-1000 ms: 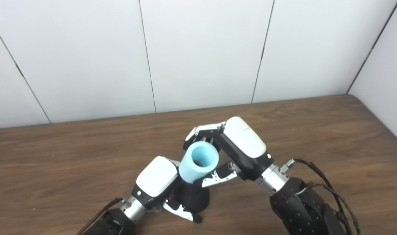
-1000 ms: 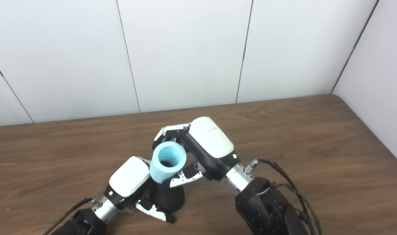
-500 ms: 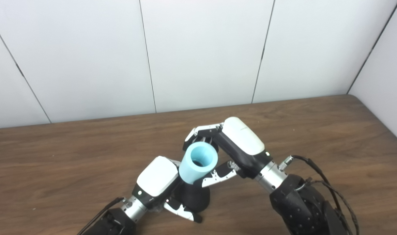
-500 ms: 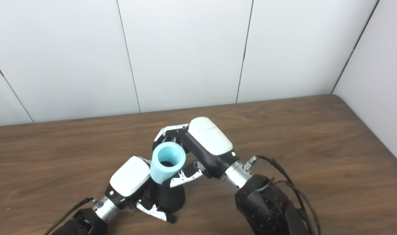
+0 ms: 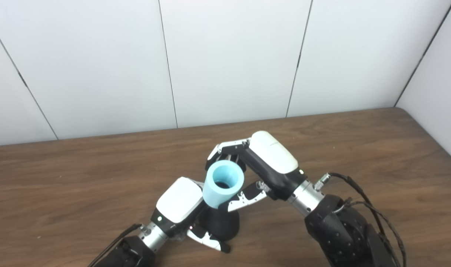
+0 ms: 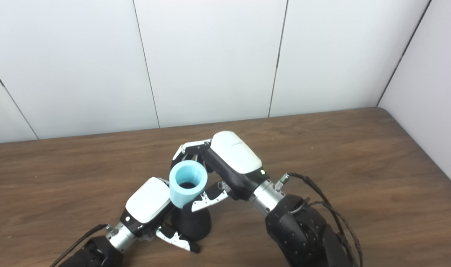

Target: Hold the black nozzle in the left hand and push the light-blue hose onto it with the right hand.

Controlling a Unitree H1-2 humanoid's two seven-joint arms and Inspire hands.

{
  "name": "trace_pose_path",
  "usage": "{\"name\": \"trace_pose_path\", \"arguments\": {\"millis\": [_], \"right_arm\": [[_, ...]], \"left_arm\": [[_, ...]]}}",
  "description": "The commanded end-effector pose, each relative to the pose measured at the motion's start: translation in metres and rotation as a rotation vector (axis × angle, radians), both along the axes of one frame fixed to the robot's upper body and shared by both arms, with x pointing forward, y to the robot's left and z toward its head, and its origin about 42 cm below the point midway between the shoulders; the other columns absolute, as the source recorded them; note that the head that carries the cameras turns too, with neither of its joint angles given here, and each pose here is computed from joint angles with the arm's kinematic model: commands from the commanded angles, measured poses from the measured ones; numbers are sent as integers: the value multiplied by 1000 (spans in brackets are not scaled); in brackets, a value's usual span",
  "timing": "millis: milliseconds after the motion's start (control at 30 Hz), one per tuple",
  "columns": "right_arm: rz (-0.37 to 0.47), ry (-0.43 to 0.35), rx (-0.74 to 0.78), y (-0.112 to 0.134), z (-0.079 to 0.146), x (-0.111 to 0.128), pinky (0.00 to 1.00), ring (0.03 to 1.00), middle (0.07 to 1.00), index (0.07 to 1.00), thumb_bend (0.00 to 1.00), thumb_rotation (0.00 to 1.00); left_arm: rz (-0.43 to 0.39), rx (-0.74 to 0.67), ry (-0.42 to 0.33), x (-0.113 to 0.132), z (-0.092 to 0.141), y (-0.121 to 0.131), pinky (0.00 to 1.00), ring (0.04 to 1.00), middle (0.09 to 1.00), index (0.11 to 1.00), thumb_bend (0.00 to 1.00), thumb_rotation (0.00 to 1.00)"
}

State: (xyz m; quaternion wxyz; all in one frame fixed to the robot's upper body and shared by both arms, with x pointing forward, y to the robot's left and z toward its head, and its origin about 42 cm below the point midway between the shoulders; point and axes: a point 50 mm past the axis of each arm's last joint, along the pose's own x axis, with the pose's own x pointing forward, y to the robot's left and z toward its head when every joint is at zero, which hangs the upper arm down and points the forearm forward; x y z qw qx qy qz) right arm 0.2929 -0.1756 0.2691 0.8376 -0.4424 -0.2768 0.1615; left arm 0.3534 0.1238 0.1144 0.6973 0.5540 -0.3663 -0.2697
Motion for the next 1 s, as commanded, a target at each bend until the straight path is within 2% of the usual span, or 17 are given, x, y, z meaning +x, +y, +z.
{"name": "trace_pose_path", "arguments": {"millis": [0, 433, 700, 967], "right_arm": [[17, -54, 2, 4, 16, 4, 242, 359, 484, 547, 508, 0], [-3, -12, -64, 7, 27, 7, 230, 349, 471, 549, 507, 0], [-19, 57, -68, 4, 26, 11, 175, 326, 440, 544, 505, 0], [-34, 139, -38, 1, 29, 13, 195, 329, 444, 544, 505, 0]], "left_arm": [[-12, 70, 151, -38, -55, -8, 229, 349, 433, 535, 494, 0], [-11, 68, 154, -38, -56, -9, 243, 345, 440, 540, 493, 0], [-7, 81, 157, -39, -55, -7, 249, 353, 440, 540, 494, 0], [-12, 74, 162, -39, -55, -7, 233, 349, 438, 540, 494, 0]]}}
